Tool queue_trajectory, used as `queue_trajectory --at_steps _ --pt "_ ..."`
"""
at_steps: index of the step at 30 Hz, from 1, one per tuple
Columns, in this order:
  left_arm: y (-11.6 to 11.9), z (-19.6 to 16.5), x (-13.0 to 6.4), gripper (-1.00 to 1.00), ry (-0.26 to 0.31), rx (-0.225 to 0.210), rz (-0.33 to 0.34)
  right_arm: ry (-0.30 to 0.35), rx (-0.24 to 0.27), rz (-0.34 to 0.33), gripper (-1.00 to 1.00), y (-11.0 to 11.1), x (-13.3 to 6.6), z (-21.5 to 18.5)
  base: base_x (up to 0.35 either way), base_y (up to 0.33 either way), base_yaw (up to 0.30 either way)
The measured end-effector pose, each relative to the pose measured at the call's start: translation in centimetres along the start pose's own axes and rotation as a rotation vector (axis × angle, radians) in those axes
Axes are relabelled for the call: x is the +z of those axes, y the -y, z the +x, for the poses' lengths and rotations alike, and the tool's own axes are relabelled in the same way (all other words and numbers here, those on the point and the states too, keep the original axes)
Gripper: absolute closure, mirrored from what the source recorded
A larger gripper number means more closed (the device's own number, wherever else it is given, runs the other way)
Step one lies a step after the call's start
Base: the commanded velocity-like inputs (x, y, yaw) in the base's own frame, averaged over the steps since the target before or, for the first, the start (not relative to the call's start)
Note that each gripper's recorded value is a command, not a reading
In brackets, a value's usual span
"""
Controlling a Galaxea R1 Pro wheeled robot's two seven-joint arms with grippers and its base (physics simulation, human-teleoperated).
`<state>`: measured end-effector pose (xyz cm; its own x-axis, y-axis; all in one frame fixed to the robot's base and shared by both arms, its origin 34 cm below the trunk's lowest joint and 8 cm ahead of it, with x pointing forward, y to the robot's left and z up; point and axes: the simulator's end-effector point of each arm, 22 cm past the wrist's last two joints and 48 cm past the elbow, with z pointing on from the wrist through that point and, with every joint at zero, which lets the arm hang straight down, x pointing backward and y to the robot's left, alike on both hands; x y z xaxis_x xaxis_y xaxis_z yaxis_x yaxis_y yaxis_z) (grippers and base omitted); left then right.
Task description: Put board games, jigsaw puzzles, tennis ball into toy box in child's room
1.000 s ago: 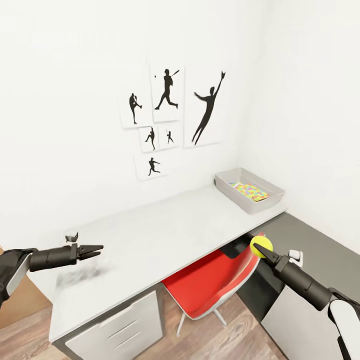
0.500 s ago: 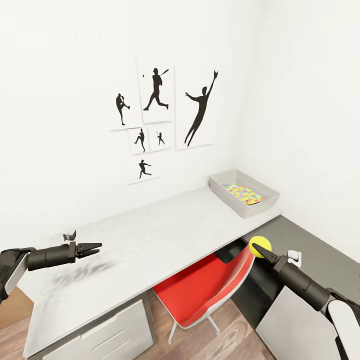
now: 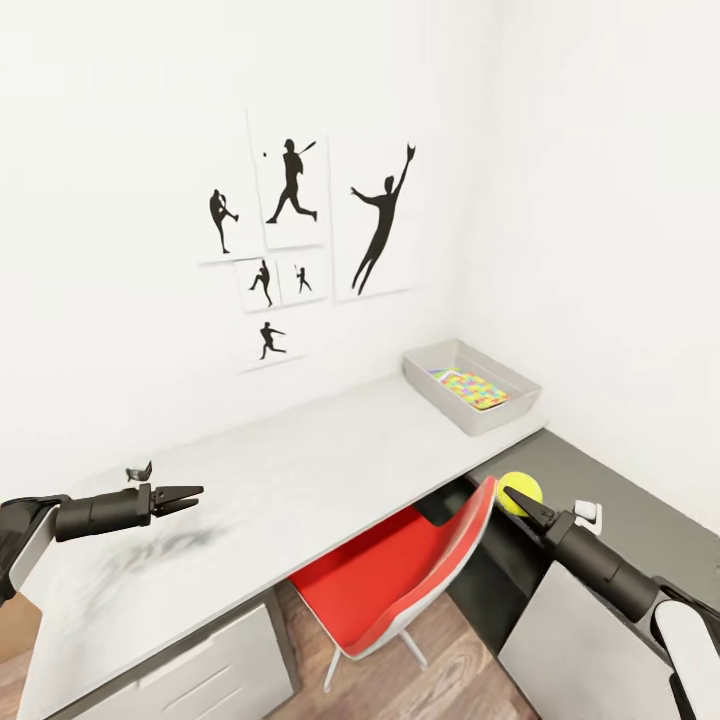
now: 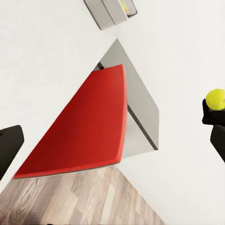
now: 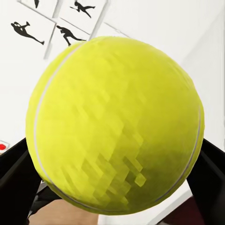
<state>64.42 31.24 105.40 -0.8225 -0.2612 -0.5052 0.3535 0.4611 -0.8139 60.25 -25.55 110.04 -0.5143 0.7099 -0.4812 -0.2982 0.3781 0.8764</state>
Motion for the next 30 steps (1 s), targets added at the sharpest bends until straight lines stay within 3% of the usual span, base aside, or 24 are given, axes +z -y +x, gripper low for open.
queue_trajectory --at_steps 14,30 --pt "0.79 -0.3 -0.15 -1.0 0.008 0.014 0.007 0.006 -0.011 -0.01 1.0 -0.73 -0.16 -0.3 0.07 -0.071 -0.187" --pt "0.82 -0.27 -0.13 -1.0 0.006 0.02 0.004 0.008 -0.012 -0.009 1.0 -0.74 -0.19 -0.35 0.079 -0.036 -0.014"
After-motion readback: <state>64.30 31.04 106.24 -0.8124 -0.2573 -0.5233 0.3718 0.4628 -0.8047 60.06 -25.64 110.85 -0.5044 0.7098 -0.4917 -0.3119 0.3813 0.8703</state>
